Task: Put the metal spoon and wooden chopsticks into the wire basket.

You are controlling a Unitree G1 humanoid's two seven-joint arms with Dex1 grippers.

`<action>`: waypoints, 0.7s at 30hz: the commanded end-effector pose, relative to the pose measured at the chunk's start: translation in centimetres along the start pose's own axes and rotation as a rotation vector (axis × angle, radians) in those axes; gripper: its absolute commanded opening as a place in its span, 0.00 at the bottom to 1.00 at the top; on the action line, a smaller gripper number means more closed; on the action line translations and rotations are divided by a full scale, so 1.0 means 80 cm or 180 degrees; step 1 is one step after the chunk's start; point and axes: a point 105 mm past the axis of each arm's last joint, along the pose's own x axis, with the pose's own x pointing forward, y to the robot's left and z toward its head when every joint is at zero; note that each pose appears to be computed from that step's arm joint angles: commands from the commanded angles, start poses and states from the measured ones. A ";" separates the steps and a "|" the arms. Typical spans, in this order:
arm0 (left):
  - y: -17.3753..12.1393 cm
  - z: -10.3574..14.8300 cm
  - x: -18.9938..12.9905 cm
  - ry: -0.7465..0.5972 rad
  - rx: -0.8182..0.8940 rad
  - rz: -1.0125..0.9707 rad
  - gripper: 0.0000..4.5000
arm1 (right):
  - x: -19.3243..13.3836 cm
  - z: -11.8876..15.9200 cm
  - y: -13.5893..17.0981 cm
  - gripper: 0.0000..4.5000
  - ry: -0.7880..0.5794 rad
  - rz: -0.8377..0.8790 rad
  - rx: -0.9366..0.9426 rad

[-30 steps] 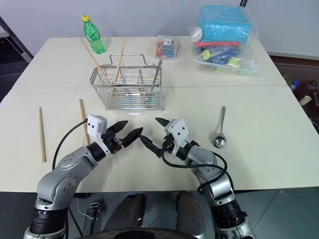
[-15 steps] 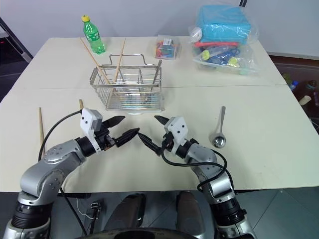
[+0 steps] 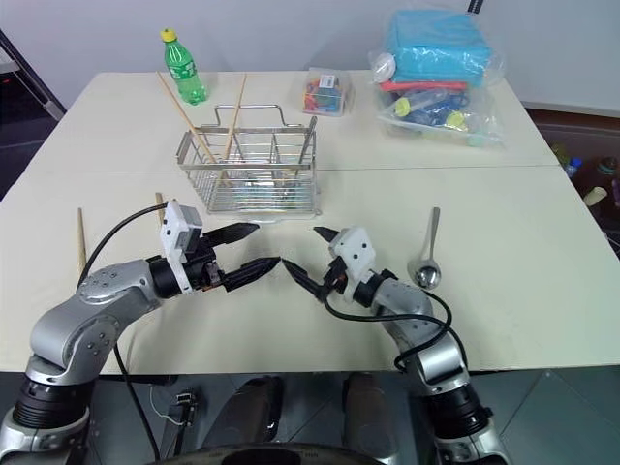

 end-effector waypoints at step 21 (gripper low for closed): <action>-0.014 0.036 0.033 -0.0303 0.0531 -0.0941 1.00 | -0.130 0.060 -0.108 1.00 0.0851 -0.1079 -0.0164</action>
